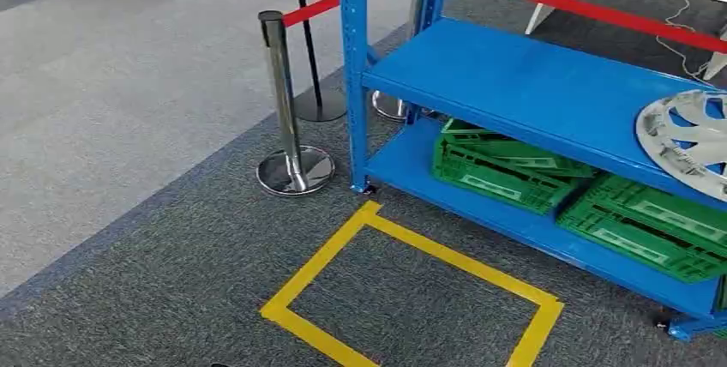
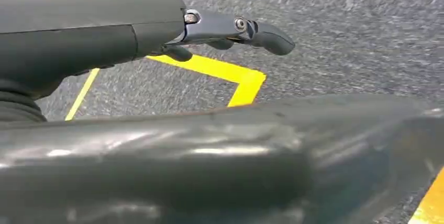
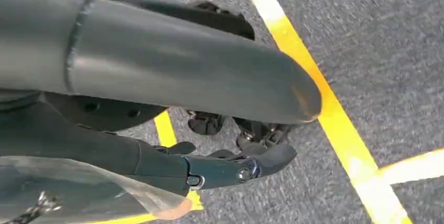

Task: Take the parts from the cabinet and place them on the table.

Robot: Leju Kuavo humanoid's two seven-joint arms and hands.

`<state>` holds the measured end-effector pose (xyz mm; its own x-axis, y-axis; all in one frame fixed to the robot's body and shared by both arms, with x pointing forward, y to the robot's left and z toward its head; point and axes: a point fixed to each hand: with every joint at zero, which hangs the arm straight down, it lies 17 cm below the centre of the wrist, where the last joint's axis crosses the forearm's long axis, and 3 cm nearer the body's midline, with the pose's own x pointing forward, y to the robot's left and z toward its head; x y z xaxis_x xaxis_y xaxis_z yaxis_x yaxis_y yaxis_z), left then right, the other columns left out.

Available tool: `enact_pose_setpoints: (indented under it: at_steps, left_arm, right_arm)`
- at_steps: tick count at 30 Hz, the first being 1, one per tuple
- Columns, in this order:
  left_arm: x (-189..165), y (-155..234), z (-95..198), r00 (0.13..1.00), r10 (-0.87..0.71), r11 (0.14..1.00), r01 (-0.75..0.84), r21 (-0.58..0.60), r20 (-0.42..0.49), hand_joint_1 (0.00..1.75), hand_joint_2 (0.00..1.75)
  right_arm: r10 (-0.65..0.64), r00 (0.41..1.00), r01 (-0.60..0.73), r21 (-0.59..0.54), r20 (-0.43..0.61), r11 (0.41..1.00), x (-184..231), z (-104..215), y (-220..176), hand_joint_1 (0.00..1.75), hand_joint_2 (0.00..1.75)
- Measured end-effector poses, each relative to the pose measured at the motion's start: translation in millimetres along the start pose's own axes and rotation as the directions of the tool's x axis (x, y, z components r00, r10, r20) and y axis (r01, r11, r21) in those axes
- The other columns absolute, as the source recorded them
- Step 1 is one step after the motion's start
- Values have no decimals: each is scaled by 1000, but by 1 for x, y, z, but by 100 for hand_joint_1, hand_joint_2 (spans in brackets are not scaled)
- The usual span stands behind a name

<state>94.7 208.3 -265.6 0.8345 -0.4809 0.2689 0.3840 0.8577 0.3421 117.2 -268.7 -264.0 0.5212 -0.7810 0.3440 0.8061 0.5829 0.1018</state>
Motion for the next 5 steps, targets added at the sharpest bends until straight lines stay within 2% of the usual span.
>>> enact_pose_setpoints:
  at_steps: [5]
  left_arm:
    - [3,1,0,1000,2,1000,-2,9,18,0,0]
  right_arm:
    - [-3,1000,3,0,4,1000,2,0,2,0,0]
